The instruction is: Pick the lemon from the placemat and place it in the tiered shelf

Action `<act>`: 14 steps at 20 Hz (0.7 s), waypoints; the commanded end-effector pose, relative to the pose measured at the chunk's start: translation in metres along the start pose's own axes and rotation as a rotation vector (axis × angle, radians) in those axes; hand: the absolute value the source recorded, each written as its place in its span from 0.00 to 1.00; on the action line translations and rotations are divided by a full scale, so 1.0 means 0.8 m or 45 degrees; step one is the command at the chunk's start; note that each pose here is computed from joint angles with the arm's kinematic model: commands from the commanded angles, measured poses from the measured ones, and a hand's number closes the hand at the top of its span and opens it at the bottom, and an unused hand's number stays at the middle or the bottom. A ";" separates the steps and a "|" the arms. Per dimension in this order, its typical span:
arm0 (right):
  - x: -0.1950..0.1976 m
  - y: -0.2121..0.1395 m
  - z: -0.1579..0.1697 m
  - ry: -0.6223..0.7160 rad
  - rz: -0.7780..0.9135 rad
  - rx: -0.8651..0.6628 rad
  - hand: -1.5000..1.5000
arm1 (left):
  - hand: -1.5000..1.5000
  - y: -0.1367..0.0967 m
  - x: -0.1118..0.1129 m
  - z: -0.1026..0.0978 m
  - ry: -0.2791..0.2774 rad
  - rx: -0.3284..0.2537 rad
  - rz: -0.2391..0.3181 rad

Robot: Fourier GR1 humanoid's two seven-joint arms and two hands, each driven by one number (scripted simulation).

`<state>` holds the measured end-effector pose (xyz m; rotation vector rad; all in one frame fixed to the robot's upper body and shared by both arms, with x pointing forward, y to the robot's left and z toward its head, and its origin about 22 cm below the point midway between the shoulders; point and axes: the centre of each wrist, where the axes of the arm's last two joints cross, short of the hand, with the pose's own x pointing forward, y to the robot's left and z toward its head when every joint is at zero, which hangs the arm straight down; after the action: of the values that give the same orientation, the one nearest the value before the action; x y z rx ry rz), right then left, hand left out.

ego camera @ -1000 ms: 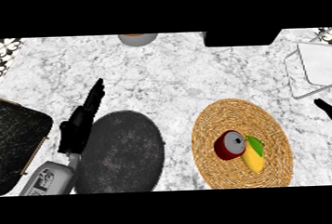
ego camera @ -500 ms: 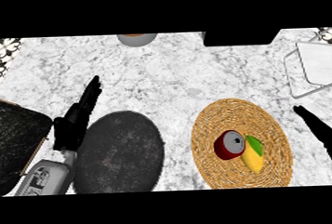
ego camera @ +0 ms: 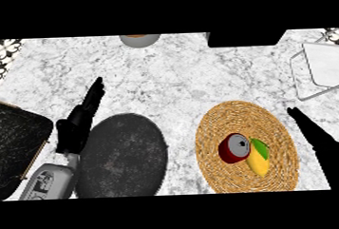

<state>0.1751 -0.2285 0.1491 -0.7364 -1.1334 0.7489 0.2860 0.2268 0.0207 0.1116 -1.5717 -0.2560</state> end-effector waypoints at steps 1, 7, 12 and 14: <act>0.017 0.032 0.001 0.020 0.011 0.004 0.00 | 0.50 -0.004 0.011 0.004 -0.005 0.012 0.003; 0.007 0.006 -0.018 0.046 0.015 0.034 0.00 | 0.50 -0.007 -0.007 -0.010 0.004 -0.016 0.002; -0.009 0.038 -0.004 0.089 0.038 0.039 0.00 | 0.50 0.001 -0.035 0.006 0.000 0.017 -0.003; -0.007 0.021 -0.034 0.075 0.053 0.041 0.00 | 0.50 0.004 -0.010 -0.001 -0.002 -0.014 0.018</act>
<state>0.1853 -0.2170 0.1214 -0.7475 -1.0719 0.7527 0.2841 0.2260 0.0102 0.1081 -1.5723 -0.2577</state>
